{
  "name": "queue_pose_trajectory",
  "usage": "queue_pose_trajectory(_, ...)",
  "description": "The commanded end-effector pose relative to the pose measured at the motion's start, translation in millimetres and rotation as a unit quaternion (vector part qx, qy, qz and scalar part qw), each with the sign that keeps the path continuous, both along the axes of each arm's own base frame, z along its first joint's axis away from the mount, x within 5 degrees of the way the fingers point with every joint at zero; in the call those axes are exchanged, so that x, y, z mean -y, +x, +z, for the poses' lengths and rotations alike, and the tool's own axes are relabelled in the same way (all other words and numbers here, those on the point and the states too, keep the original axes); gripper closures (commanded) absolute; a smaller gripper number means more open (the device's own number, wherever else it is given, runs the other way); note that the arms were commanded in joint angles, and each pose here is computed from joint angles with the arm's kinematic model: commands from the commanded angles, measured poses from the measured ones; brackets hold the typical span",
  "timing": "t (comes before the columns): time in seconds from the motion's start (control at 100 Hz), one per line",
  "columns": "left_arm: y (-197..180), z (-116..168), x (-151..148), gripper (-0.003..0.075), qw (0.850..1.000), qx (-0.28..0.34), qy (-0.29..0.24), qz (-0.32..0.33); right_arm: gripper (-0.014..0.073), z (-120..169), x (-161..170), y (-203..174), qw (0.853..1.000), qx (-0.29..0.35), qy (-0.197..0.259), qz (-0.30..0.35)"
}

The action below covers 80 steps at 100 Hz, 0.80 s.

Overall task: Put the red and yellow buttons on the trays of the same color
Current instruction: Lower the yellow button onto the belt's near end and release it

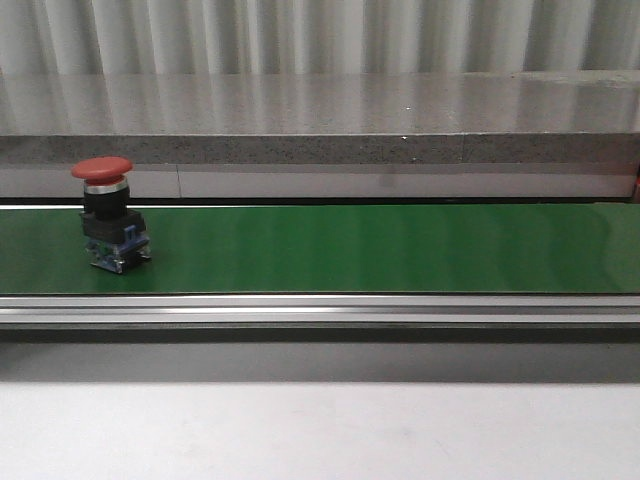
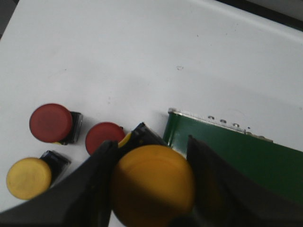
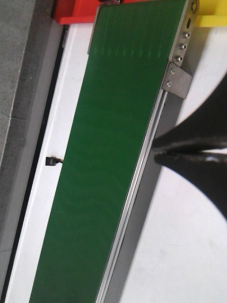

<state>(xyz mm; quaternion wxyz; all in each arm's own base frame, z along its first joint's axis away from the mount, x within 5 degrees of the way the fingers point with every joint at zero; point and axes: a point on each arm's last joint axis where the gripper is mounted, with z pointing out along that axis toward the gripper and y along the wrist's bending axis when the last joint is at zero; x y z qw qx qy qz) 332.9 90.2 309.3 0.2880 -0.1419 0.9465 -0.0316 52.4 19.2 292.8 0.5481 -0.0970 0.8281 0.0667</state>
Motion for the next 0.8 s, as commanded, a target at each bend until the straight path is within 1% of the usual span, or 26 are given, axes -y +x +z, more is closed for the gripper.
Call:
queue_pose_trajectory(0.0, -14.8, 23.5, 6.8, 0.0573, 0.998, 0.062, 0.006, 0.006, 0.0655, 12.0, 1.2, 2.5, 0.999, 0.038, 0.003, -0.009)
queue_pose_trajectory(0.16, -25.8, 4.3, 10.5, 0.0573, 0.999, 0.041, -0.006, 0.01, 0.0655, 12.0, 1.2, 2.5, 0.999, 0.038, 0.003, -0.009)
queue_pose_trajectory(0.34, -26.0, -13.8, 26.1, 0.0573, 0.999, 0.03, -0.014, -0.007, 0.0655, 12.0, 1.2, 2.5, 0.999, 0.038, 0.003, -0.009)
queue_pose_trajectory(0.49, -22.7, -21.9, 40.6, 0.0573, 0.999, 0.035, -0.012, -0.026, 0.0655, 12.0, 1.2, 2.5, 0.999, 0.038, 0.003, -0.009)
queue_pose_trajectory(0.63, -20.8, -25.7, 44.1, 0.0568, 0.999, 0.029, -0.014, -0.032, 0.0655, 12.0, 1.2, 2.5, 0.999, 0.038, 0.003, -0.009)
queue_pose_trajectory(0.68, -20.3, -27.0, 44.0, 0.0542, 0.999, 0.026, -0.014, -0.033, 0.0655, 12.0, 1.2, 2.5, 0.999, 0.038, 0.003, -0.009)
queue_pose_trajectory(0.73, -20.5, -27.1, 44.1, 0.0478, 0.999, 0.025, -0.015, -0.033, 0.0655, 12.0, 1.2, 2.5, 0.999, 0.038, 0.003, -0.009)
queue_pose_trajectory(0.79, -20.8, -27.3, 44.3, 0.0351, 0.999, 0.023, -0.014, -0.035, 0.0655, 12.0, 1.2, 2.5, 0.999, 0.038, 0.003, -0.009)
